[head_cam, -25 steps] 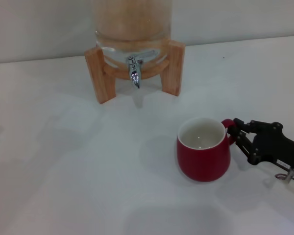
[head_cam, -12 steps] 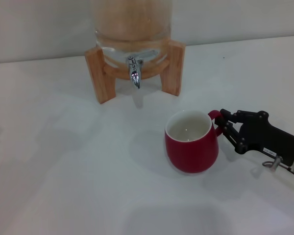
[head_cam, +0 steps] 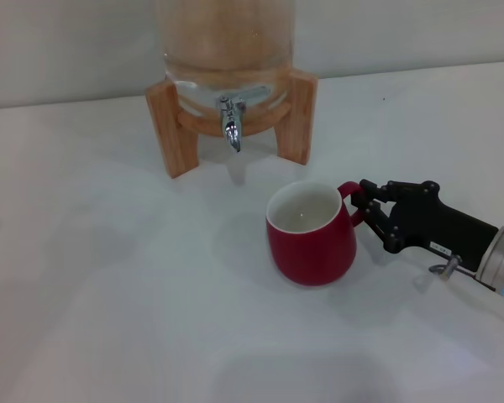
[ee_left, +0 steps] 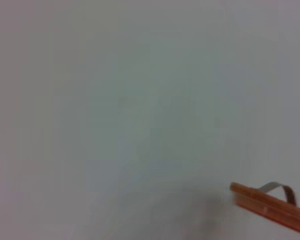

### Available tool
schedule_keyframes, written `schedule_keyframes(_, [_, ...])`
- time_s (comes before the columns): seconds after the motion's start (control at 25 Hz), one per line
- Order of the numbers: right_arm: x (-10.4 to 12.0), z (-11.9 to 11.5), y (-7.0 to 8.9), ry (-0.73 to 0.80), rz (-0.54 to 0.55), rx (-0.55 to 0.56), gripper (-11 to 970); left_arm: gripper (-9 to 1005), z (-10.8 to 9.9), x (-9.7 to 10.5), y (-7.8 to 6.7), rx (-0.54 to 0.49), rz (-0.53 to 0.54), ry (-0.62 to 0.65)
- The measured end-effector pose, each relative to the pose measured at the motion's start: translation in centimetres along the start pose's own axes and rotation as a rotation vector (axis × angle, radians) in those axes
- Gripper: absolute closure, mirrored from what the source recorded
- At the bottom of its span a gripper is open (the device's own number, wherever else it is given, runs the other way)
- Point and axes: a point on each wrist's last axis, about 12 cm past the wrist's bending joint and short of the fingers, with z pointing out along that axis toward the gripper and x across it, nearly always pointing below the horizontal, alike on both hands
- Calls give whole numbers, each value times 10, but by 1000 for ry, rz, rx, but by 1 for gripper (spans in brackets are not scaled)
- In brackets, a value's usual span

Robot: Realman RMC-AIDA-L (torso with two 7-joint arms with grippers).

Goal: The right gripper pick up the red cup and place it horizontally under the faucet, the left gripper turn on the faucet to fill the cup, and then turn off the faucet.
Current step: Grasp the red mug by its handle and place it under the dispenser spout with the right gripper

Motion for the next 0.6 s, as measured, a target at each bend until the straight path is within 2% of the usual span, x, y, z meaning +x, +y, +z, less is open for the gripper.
schedule_keyframes(0.4, [-3,4,-4,-6,-11,4,826,120,-24,17,17,-195,-32,82])
schedule_keyframes(0.6, [-5,11,-6,3,-15,11,825,120,-28,23,19,-225,-35,115])
